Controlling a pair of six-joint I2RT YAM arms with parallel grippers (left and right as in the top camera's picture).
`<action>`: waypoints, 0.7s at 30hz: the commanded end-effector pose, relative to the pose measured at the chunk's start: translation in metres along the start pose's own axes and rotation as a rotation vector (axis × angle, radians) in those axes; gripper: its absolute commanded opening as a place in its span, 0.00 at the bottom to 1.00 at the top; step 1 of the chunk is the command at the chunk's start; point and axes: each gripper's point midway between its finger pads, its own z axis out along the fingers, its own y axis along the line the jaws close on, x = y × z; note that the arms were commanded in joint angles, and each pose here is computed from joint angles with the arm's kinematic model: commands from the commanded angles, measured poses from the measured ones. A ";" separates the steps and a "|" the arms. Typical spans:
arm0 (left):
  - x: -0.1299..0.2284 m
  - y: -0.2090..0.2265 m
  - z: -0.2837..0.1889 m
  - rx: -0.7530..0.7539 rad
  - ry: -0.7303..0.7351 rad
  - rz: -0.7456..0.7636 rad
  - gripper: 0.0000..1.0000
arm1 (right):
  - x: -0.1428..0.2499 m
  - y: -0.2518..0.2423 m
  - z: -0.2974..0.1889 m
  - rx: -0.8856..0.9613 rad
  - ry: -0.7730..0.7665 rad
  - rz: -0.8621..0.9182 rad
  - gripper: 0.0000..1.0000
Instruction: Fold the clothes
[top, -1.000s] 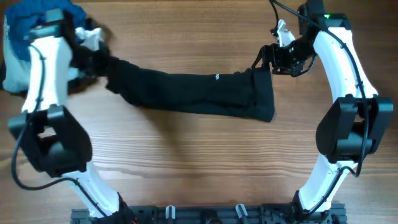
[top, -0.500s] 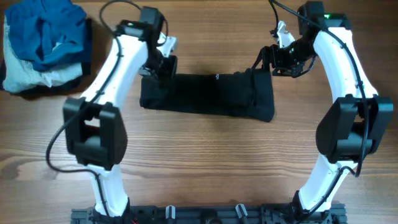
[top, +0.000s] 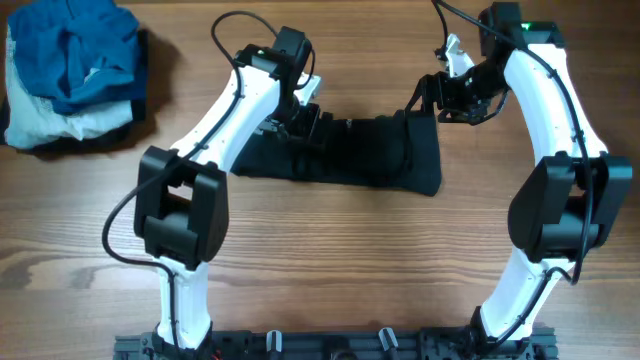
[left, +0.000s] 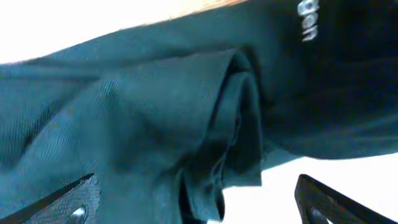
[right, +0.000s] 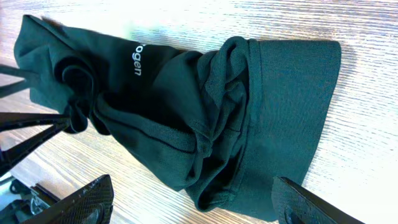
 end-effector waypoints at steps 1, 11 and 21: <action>0.006 0.011 -0.010 0.016 0.017 -0.079 1.00 | -0.006 0.007 -0.015 -0.008 -0.044 -0.017 0.82; -0.010 -0.012 -0.024 0.119 -0.068 -0.049 1.00 | 0.006 -0.010 -0.010 0.075 -0.003 0.080 0.82; -0.013 -0.013 -0.017 0.121 -0.064 -0.063 1.00 | 0.042 -0.049 0.057 0.067 0.061 0.200 0.81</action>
